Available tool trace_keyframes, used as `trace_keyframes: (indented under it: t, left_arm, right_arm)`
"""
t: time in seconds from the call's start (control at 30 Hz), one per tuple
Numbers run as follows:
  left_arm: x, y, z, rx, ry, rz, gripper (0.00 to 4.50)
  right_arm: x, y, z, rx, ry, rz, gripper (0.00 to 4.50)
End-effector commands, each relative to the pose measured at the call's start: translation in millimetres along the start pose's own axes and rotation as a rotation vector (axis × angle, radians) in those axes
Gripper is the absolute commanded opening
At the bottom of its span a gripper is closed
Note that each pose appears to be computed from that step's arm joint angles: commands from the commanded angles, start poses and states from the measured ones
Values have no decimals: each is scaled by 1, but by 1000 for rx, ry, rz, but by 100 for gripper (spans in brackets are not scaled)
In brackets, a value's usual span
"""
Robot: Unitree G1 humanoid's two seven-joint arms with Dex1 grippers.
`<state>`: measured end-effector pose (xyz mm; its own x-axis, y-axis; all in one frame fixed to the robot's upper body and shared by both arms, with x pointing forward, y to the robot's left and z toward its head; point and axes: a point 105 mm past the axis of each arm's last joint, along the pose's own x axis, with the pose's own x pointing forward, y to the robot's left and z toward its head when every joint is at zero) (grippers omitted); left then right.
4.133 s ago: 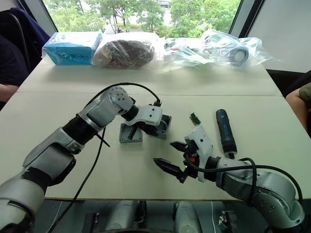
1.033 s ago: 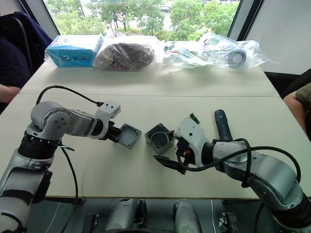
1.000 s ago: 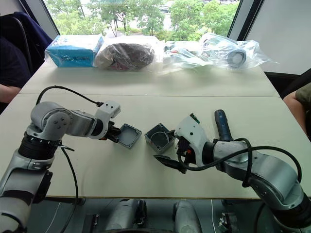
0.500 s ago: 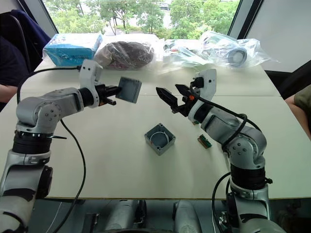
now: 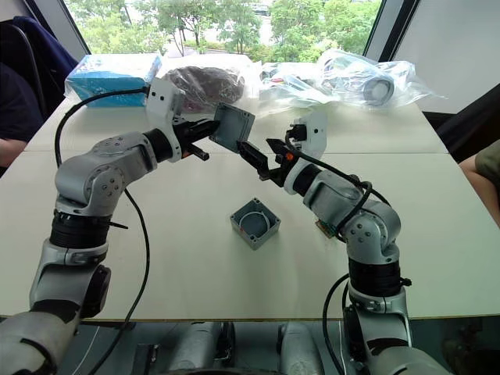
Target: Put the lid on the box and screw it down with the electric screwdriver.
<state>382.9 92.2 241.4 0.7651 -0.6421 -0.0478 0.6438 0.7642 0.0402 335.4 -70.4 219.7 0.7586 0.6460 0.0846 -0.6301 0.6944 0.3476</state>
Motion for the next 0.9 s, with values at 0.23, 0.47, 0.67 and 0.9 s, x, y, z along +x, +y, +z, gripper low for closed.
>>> trace_keyframes:
  t: [0.23, 0.47, 0.67, 0.9]
  left_arm:
    - [0, -13, 20, 51, -65, -51, 0]
    - [-2, -13, 22, 54, -69, -57, 0]
    - [-4, -16, 23, 51, -78, -78, 0]
    - [-7, -23, 26, 46, -74, -130, 72]
  right_arm:
    - [-2, 12, 12, 29, -79, 17, 382]
    - [-1, 15, 12, 61, -94, 26, 130]
    - [0, 15, 11, 75, -98, 31, 10]
    - [-1, 22, 12, 78, -111, 69, 10]
